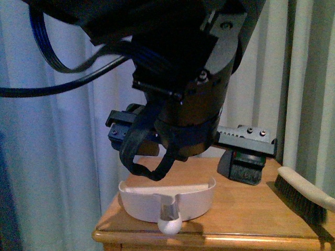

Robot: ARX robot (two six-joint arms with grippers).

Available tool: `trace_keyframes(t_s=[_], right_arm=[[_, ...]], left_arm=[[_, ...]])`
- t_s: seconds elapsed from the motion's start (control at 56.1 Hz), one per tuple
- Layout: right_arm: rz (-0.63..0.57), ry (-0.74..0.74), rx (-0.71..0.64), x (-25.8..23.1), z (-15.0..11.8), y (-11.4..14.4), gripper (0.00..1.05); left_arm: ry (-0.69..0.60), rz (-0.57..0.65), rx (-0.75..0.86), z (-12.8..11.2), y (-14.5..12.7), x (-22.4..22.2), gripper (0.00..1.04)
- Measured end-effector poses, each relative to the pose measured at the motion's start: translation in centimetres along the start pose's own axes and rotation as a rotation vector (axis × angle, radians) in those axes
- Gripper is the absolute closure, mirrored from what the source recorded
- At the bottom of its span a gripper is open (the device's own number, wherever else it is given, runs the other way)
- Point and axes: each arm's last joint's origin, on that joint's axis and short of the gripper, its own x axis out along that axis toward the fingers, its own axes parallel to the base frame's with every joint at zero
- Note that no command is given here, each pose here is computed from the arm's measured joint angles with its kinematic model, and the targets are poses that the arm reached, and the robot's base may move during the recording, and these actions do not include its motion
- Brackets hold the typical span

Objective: Clean up trash

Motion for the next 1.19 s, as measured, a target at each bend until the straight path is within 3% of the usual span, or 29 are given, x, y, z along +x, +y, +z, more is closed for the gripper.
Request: trace_keyframes(t_s=[0.303,0.748,1.193], right_arm=[[0.000,0.000,0.000,0.0,0.0,0.0,0.07],[0.000,0.000,0.000,0.0,0.0,0.0,0.07],[0.000,0.000,0.000,0.0,0.0,0.0,0.07]], left_arm=[[0.133,0.054,-0.013,-2.6,0.8,5.8,0.08],[0.166,0.052,-0.005,-4.0,1.4,9.2,0.08],[0.150,0.046,-0.003,-3.9,1.2,9.4,0.75]])
